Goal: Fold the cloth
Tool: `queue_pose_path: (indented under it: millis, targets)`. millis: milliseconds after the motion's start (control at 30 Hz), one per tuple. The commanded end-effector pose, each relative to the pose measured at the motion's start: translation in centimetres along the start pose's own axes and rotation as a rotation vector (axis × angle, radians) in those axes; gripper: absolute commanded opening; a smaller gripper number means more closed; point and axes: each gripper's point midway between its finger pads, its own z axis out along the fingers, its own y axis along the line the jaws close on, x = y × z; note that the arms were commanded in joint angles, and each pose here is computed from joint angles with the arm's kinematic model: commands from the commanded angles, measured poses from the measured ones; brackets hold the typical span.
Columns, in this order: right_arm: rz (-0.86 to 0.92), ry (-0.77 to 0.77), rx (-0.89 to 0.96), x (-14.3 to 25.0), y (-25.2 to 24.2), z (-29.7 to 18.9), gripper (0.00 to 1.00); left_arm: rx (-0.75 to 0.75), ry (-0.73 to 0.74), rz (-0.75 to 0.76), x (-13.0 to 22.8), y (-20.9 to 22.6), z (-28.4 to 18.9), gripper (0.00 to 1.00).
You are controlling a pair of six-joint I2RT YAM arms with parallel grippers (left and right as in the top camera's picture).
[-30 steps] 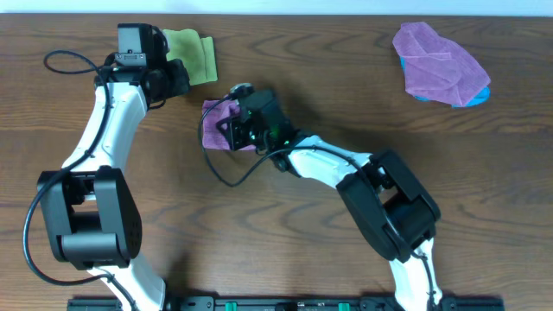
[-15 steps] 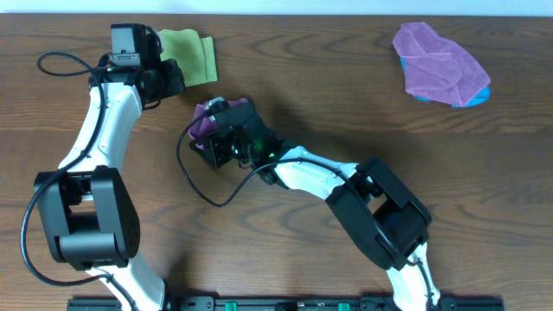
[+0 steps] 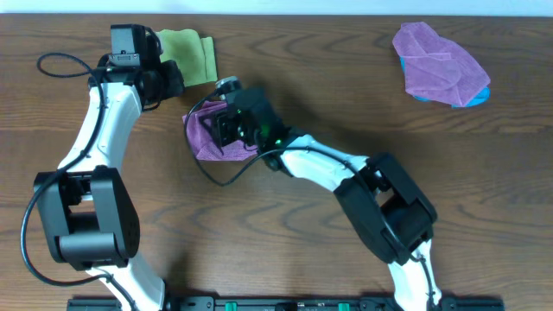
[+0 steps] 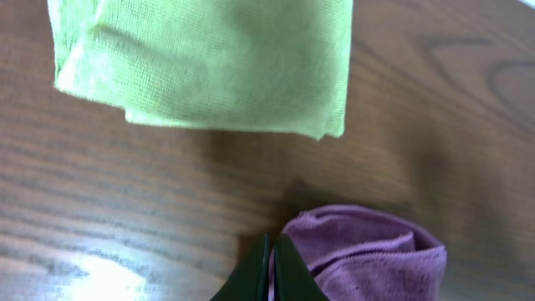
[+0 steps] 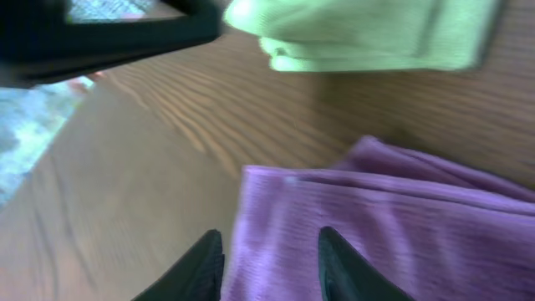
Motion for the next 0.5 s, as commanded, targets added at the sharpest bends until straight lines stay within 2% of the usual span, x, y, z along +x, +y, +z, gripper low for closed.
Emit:
queue_pose_path:
  millis: [0, 67, 100, 133, 167, 233, 267, 467]
  targets:
    - [0.024, -0.035, 0.011, -3.5, -1.8, -2.3, 0.49, 0.0, -0.03, -0.014, -1.1, 0.1, -2.3, 0.06]
    - [0.055, -0.025, 0.025, -4.9, -2.8, -4.5, 0.63, 0.03, 0.006, -0.028, -0.3, -0.1, -2.9, 0.21]
    - [0.059, -0.02, 0.046, -5.7, -3.5, -6.1, 0.79, 0.041, 0.027, -0.039, 0.2, -0.1, -3.2, 0.34]
    - [0.038, -0.008, 0.08, -6.5, -4.2, -8.2, 0.99, 0.054, 0.054, -0.057, 0.8, 0.1, -3.7, 0.53]
    - [0.018, 0.004, 0.101, -6.9, -4.6, -9.5, 0.99, 0.072, 0.071, -0.069, 1.1, 0.0, -4.1, 0.63]
    - [-0.038, 0.034, 0.145, -7.4, -4.9, -12.7, 0.99, 0.109, 0.105, -0.104, 1.8, 0.0, -4.9, 0.9]
    - [-0.06, 0.048, 0.162, -7.6, -4.8, -14.5, 0.99, 0.121, 0.121, -0.13, 2.1, 0.1, -5.4, 0.98]
    - [-0.134, 0.102, 0.308, -7.2, -4.9, -25.0, 0.99, 0.168, 0.227, -0.22, 4.6, 0.0, -7.6, 0.95]
